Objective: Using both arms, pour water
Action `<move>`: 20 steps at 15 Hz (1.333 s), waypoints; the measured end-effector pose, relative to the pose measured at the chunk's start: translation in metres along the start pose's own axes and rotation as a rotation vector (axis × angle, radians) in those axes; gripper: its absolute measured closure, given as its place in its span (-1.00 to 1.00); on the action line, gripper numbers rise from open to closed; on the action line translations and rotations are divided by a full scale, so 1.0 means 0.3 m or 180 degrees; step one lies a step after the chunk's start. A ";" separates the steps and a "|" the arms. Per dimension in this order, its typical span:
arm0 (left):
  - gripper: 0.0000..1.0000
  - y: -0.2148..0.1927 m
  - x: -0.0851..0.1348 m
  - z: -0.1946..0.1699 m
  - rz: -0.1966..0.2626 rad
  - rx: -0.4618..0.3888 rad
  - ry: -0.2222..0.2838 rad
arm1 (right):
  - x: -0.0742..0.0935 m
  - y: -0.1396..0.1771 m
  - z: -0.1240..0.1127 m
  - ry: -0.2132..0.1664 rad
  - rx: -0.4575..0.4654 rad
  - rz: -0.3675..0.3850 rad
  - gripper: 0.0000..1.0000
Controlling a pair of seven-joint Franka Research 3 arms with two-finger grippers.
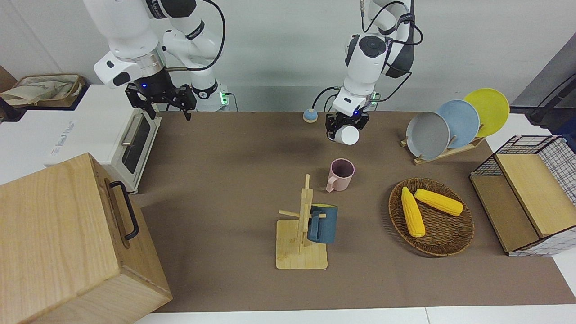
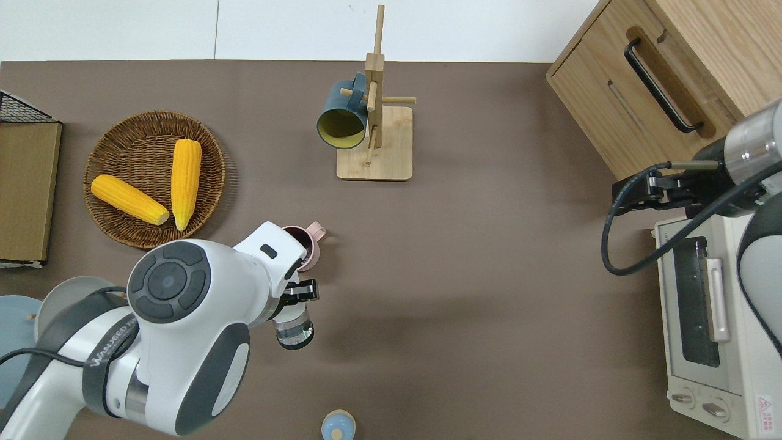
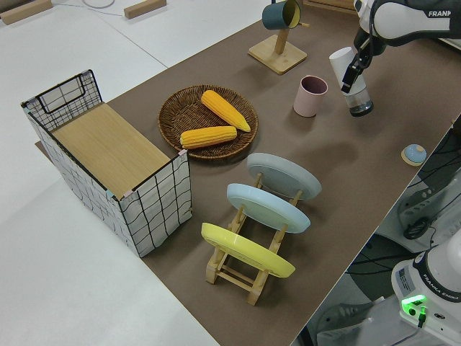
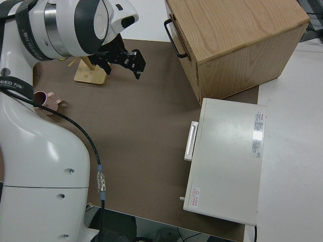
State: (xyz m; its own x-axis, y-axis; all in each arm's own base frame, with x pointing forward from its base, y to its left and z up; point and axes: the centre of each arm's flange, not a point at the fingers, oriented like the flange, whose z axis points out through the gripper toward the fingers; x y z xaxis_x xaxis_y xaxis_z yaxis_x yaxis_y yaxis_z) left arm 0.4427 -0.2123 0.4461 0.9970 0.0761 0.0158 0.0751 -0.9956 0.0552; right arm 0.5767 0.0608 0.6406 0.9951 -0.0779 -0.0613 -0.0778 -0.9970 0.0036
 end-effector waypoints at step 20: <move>-0.28 -0.570 0.340 -0.555 -0.0431 0.0217 0.1285 | 0.000 0.000 0.000 0.0000 0.0000 0.0000 -0.99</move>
State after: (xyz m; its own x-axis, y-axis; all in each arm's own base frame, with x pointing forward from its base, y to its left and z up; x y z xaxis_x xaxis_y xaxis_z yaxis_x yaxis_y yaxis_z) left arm 0.5284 -0.0254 0.6044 0.8913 0.2078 0.4029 0.2193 -0.9755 0.0179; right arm 0.5767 0.0608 0.6406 0.9951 -0.0779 -0.0613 -0.0779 -0.9970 0.0036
